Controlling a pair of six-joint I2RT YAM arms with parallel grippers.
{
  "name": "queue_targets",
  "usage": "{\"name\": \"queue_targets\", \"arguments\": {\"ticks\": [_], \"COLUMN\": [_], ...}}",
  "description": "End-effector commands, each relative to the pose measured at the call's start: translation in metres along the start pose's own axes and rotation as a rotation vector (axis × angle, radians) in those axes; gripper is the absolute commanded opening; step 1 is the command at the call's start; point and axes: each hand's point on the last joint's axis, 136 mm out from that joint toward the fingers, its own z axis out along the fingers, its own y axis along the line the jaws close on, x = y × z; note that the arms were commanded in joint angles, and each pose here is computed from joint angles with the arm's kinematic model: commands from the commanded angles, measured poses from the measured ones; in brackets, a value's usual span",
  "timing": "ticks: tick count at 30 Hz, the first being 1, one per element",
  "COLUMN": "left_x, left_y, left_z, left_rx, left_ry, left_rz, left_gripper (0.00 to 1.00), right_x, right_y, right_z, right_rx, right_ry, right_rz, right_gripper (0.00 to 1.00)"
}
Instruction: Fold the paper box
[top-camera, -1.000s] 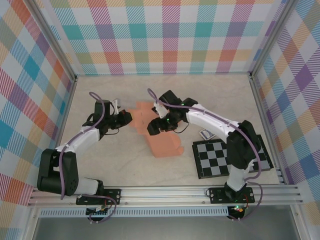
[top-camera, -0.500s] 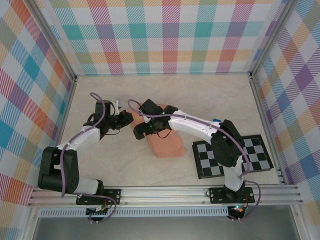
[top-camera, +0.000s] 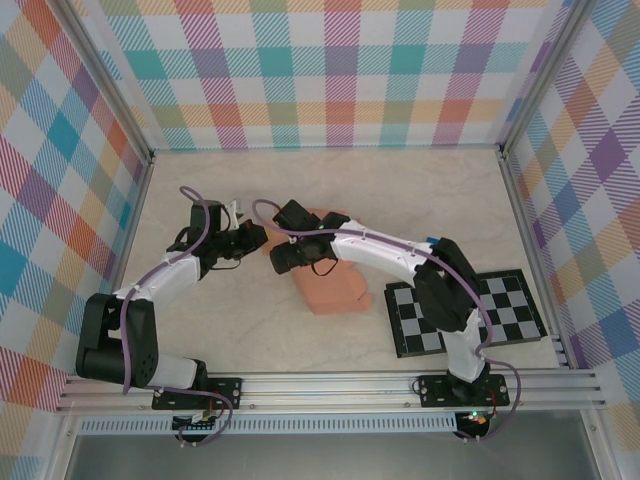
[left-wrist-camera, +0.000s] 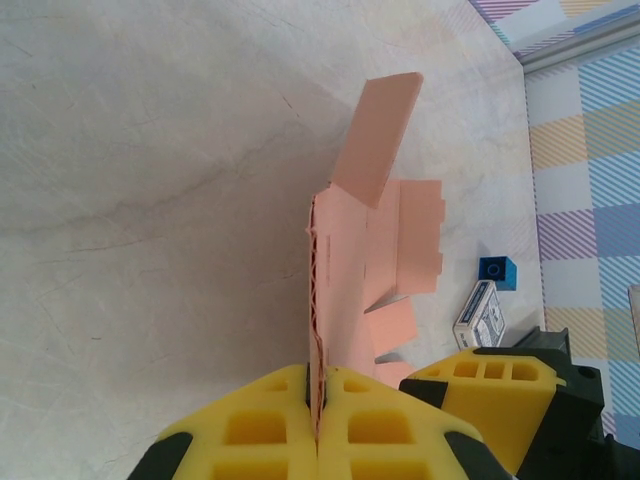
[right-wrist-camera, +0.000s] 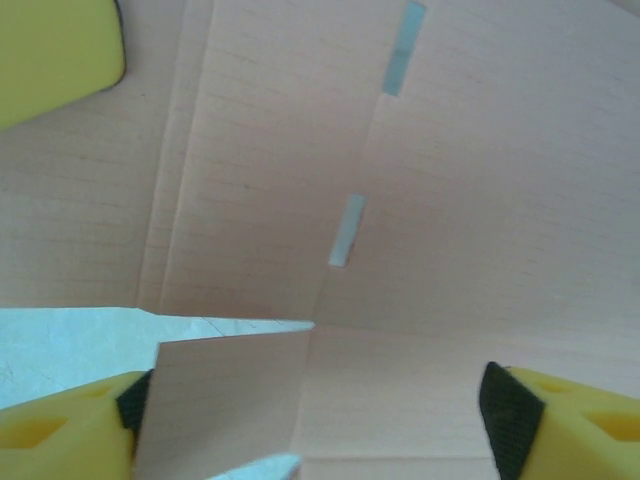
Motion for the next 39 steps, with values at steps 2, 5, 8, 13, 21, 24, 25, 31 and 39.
{"name": "queue_targets", "arguments": {"ticks": [2,5,8,13,21,24,25,31,39], "left_x": [-0.001,0.0,0.003,0.009,0.012,0.012,0.013,0.01,0.005], "left_y": [-0.007,-0.004,-0.001,0.002,0.011,0.015,0.017,0.02,0.022], "left_z": [-0.001,0.0,0.004,0.012,0.023,0.026,0.026,0.033,0.042], "left_rx": [0.014,0.005,0.009,0.012,-0.022,-0.039,-0.043,-0.05,-0.053], "left_ry": [0.008,0.011,0.017,0.029,0.043,0.043,0.044,0.04,0.031], "left_rz": [0.029,0.04,0.051,0.083,0.117,0.126,0.127,0.137,0.152], "left_gripper": [0.0,0.0,0.0,0.0,0.0,0.0,0.0,0.0,0.0], "right_x": [-0.018,-0.018,-0.014,-0.005,0.006,0.014,0.016,0.031,0.04], "right_y": [-0.016,-0.021,-0.028,-0.034,-0.038,-0.042,-0.04,-0.046,-0.047], "right_z": [-0.012,-0.015,-0.011,-0.001,0.008,0.008,0.008,0.004,0.003], "right_rx": [-0.011,-0.039,-0.042,-0.08,-0.089,-0.081,-0.084,-0.058,-0.056], "right_ry": [-0.033,-0.031,-0.011,0.022,0.07,0.104,0.114,0.177,0.208], "right_rz": [0.077,0.089,0.097,0.141,0.188,0.207,0.206,0.182,0.154], "right_gripper": [0.74,0.67,0.64,0.6,0.58,0.56,0.56,0.54,0.47]}}
